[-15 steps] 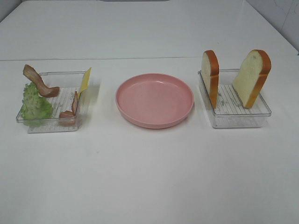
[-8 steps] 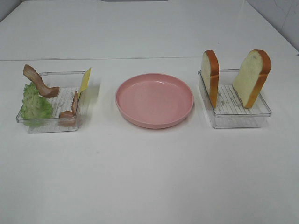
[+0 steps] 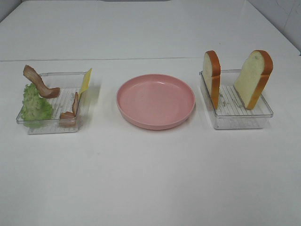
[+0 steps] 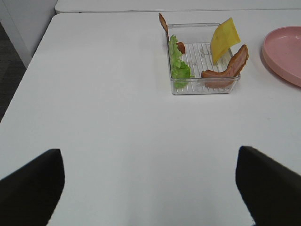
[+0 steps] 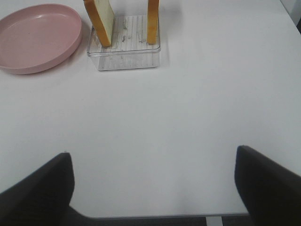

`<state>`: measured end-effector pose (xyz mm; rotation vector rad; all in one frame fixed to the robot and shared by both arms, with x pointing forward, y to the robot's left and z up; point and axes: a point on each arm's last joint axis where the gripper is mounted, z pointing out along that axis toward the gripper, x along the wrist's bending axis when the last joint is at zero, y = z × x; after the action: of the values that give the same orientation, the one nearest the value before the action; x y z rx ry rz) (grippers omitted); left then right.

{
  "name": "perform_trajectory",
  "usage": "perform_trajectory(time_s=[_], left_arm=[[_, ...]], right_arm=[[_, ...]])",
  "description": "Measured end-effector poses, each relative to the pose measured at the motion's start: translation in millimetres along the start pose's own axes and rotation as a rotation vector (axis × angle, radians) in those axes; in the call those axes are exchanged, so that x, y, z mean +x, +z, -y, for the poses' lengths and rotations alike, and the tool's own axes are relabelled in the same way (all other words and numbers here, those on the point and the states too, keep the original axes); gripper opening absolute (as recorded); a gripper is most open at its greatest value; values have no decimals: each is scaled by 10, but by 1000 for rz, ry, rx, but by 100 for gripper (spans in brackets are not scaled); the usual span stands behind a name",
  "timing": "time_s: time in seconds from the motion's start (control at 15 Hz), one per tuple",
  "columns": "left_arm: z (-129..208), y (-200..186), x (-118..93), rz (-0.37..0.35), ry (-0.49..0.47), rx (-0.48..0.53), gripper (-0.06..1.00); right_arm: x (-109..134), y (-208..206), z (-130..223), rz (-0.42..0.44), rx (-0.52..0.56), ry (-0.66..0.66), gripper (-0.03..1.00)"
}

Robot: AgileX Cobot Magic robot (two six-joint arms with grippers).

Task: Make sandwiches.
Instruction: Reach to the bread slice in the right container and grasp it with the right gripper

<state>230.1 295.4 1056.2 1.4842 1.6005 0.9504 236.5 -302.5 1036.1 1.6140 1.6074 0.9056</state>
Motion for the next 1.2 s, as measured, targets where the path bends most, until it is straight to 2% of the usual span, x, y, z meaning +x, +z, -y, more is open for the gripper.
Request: perform_trajectory(time_s=[0.6,0.8,1.0,1.13,1.2], left_arm=[[0,0,0,0,0,0,90],[0,0,0,0,0,0,90],[0,0,0,0,0,0,90],[0,0,0,0,0,0,90],[0,0,0,0,0,0,90]], right_arm=[[-2,-2,-2,3,-1,-1,89],[-14,68,-324,34,32,-25,89],[15,474,-625,37,111,-26,89],[42,881,-860,40,280,-43,89],[54,1025,-986,39,327,-58,89]])
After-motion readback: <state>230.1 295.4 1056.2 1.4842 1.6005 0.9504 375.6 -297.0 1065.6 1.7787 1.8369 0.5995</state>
